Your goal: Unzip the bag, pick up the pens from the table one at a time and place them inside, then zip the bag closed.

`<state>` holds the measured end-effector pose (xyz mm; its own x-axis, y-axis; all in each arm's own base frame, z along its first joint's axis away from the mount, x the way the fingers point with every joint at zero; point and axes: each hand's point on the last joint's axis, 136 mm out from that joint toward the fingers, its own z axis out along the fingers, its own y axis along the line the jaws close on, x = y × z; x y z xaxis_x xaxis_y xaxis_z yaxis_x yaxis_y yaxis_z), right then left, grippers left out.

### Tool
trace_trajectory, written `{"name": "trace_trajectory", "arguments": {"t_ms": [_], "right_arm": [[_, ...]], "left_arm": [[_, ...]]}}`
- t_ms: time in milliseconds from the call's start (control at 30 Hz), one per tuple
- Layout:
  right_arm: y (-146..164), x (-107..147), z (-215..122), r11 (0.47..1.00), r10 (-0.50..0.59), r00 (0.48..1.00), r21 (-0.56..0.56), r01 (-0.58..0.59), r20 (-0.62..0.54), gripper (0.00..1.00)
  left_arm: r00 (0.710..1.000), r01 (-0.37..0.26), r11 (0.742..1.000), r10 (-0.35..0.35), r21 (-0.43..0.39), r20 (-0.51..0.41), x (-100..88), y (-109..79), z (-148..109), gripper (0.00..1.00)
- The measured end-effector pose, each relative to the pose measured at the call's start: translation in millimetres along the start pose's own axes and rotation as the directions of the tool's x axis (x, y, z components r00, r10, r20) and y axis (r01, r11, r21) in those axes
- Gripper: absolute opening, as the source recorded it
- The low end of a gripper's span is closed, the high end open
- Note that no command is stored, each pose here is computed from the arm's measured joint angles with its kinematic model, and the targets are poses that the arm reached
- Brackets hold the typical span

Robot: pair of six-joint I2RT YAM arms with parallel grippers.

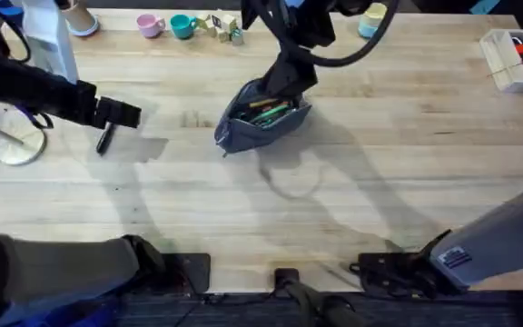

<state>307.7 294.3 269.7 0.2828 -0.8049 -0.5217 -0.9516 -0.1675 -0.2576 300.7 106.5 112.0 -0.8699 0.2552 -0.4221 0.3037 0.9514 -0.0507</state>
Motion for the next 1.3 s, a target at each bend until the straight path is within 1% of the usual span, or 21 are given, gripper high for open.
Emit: {"name": "trace_trajectory", "arguments": {"t_ms": [133, 300, 633, 767, 900, 1300], "right_arm": [[-8.7, 1.8, -0.2, 0.999, -0.008, 1.0, 0.039, 0.009, -0.017, 0.997], [-14.0, 8.2, -0.8, 0.998, -0.006, 0.998, 0.066, 0.01, -0.056, 0.997], [-17.6, 11.1, -1.2, 0.996, -0.001, 0.997, 0.085, 0.007, -0.074, 0.998], [-17.6, 11.2, -1.2, 0.996, -0.001, 0.997, 0.085, 0.007, -0.074, 0.998], [-17.7, 11.1, -1.2, 0.996, -0.001, 0.997, 0.085, 0.007, -0.074, 0.997], [-19.5, 10.2, -1.3, 0.996, -0.004, 0.998, 0.092, 0.01, -0.071, 0.997]], "left_arm": [[0.998, 0.023, 1.0, -0.022, 0.009, -0.051, 9.5, 3.9, 11.8, 0.994], [0.993, 0.042, 0.999, -0.04, 0.015, -0.114, 21.8, 5.5, 20.5, 0.994], [0.981, 0.023, 0.996, -0.039, -0.087, -0.188, 34.0, 24.8, 20.0, 0.994], [0.981, 0.017, 0.994, -0.037, -0.109, -0.191, 34.1, 29.4, 19.6, 0.993], [0.985, 0.006, 0.991, -0.03, -0.136, -0.171, 28.5, 36.4, 19.7, 0.993], [0.988, -0.001, 0.988, -0.023, -0.155, -0.151, 23.5, 41.9, 20.6, 0.995]]}}
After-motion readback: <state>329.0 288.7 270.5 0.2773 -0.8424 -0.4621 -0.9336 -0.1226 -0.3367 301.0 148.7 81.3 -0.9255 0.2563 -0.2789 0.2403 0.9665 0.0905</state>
